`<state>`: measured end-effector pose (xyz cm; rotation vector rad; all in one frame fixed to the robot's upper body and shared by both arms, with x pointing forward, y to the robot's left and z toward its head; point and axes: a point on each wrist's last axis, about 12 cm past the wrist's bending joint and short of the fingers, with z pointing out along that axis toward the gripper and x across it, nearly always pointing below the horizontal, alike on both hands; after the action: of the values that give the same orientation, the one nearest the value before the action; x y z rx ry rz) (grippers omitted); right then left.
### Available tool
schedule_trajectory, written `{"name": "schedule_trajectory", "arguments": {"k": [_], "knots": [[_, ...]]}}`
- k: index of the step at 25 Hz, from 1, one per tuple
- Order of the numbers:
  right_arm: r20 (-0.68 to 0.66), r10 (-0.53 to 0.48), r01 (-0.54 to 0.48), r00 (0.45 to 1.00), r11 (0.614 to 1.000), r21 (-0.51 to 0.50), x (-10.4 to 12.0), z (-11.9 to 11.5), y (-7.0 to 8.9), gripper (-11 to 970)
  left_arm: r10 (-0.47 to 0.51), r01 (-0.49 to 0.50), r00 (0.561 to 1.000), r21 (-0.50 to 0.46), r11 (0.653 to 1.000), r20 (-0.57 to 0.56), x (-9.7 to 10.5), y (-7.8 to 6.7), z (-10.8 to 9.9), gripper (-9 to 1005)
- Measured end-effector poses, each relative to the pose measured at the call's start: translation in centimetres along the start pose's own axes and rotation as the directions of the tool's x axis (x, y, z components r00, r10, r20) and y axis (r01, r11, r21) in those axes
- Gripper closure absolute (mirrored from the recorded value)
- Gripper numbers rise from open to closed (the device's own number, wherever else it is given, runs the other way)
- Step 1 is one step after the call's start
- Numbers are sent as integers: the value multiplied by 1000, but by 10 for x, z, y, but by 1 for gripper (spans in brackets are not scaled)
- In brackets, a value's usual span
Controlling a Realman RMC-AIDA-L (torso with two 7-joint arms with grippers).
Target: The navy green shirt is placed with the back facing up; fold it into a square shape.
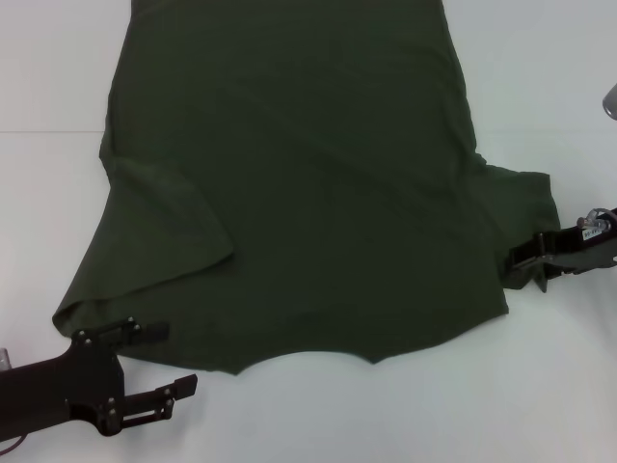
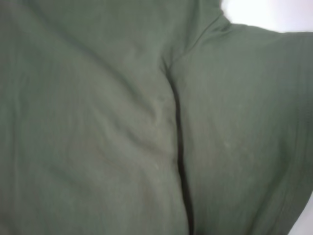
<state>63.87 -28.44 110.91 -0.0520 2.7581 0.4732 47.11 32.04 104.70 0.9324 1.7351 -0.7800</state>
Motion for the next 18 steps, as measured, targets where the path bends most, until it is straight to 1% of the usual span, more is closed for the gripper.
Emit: {"name": "schedule_trajectory", "arguments": {"k": [1, 7, 12, 17, 18], "knots": [[-3, -6, 6, 1000, 1000, 4, 0, 0, 1, 159, -1, 1, 1000, -1, 1000, 2, 0, 0, 0, 218], [-7, -6, 7, 1000, 1000, 9, 0, 2, 3, 390, -4, 4, 1000, -3, 1000, 5, 0, -1, 0, 218], [-5, -6, 6, 1000, 1000, 10, -1, 1, 2, 636, -4, 4, 1000, -4, 1000, 4, 1, -1, 0, 218], [1, -6, 6, 1000, 1000, 14, -2, 0, 2, 845, -4, 4, 1000, -6, 1000, 2, 1, 0, 0, 219], [1, -6, 6, 1000, 1000, 14, -2, 0, 2, 862, -4, 4, 1000, -7, 1000, 2, 1, 0, 0, 219]]}}
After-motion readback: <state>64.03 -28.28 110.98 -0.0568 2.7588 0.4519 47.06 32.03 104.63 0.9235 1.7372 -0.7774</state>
